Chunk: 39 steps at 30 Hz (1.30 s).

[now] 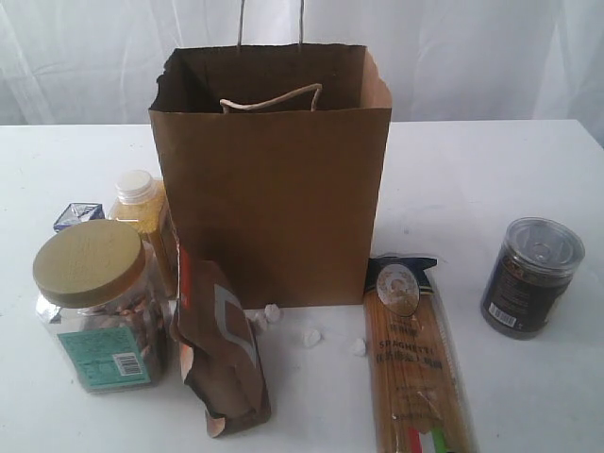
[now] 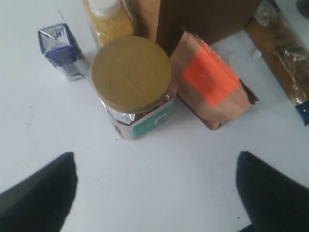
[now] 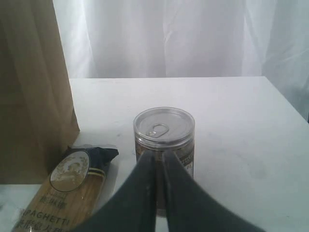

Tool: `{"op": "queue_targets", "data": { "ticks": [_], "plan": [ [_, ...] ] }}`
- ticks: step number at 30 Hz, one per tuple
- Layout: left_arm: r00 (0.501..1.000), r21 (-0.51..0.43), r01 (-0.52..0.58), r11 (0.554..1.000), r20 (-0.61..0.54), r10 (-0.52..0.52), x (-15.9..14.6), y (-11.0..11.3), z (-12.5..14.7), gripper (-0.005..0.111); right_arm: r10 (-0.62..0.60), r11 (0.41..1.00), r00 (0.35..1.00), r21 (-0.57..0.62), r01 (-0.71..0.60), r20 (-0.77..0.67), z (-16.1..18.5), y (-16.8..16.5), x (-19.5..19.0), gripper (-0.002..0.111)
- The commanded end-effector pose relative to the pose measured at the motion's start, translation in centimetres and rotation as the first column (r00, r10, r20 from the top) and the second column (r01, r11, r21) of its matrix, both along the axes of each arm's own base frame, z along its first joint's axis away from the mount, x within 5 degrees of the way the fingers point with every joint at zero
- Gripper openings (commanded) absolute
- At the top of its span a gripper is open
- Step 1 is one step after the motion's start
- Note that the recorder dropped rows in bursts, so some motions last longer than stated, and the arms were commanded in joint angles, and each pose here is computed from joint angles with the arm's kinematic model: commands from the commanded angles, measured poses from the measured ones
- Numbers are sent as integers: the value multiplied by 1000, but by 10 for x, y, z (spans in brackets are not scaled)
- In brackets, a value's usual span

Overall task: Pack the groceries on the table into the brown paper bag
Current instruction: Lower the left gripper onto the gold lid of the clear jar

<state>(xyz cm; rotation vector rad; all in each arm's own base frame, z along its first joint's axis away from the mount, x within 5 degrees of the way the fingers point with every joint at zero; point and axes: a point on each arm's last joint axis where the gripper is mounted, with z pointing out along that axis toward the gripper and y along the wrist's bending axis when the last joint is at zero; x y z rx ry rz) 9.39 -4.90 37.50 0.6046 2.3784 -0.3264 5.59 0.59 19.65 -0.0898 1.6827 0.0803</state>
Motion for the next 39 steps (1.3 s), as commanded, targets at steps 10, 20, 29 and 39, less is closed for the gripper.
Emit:
{"op": "queue_targets", "data": {
  "ticks": [10,20,29,39],
  "plan": [
    [966,44,88,995,-246,-74,101,-38,-53,105,2,1000,1000,-8,-2,16,0,0,0,5],
    [980,147,83,986,-189,-55,132,-39,-41,105,2,1000,1000,-8,-2,16,0,0,0,5],
    [957,130,105,986,-285,-64,140,-45,-52,105,2,1000,1000,-8,-2,16,0,0,0,5],
    [938,173,168,970,-330,-103,143,-59,-65,105,2,1000,1000,-8,-2,16,0,0,0,5]
  ]
}}
